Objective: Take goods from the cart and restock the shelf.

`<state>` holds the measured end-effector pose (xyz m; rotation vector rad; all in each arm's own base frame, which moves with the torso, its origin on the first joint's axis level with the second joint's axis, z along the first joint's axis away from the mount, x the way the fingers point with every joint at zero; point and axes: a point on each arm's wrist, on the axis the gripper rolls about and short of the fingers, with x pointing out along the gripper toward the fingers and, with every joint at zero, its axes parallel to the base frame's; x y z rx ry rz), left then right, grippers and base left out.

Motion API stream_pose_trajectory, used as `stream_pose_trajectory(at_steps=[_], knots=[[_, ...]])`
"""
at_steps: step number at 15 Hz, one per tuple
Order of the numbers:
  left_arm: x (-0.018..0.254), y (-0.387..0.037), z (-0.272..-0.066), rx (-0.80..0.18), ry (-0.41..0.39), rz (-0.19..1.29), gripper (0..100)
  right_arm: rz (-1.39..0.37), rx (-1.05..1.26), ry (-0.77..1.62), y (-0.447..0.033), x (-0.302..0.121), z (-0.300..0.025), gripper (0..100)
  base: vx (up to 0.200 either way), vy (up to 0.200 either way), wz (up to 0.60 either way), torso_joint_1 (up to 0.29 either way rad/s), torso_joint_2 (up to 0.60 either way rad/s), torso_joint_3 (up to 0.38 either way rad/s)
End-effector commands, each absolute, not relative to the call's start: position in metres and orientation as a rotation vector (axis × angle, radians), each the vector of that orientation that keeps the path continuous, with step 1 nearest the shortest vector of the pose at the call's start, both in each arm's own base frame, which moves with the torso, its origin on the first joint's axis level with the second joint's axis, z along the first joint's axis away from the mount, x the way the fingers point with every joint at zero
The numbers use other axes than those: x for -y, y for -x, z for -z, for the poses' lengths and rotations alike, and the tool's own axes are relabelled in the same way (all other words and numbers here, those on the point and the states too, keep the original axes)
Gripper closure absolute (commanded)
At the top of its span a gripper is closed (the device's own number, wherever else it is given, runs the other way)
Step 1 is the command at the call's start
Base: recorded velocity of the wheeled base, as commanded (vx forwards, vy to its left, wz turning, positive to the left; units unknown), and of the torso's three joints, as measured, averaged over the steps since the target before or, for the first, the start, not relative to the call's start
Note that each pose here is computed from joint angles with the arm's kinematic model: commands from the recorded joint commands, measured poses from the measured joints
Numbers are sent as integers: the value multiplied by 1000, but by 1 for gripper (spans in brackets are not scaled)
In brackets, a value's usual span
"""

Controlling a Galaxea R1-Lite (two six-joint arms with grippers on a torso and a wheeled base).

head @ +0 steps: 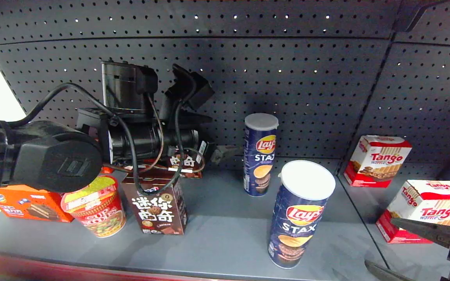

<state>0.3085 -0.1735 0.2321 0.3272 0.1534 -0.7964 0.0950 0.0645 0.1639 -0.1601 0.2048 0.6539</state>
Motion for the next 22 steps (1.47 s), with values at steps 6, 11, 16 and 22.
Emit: stream_pose_trajectory(at_steps=[6,11,16,22], knots=[[175,-312,-209,-155,-533,750,0,-653,-211,161,-96,-65,-163,0,0,0,0,0,0,0],[192,-317,-204,-150,-578,740,0,-652,-218,163,-96,-65,-162,0,0,0,0,0,0,0],[206,-330,-201,-154,-592,678,0,-645,-206,161,-95,-64,-163,0,0,0,0,0,0,0],[216,-334,-194,-167,-597,664,0,-642,-209,162,-95,-63,-162,0,0,0,0,0,0,0]])
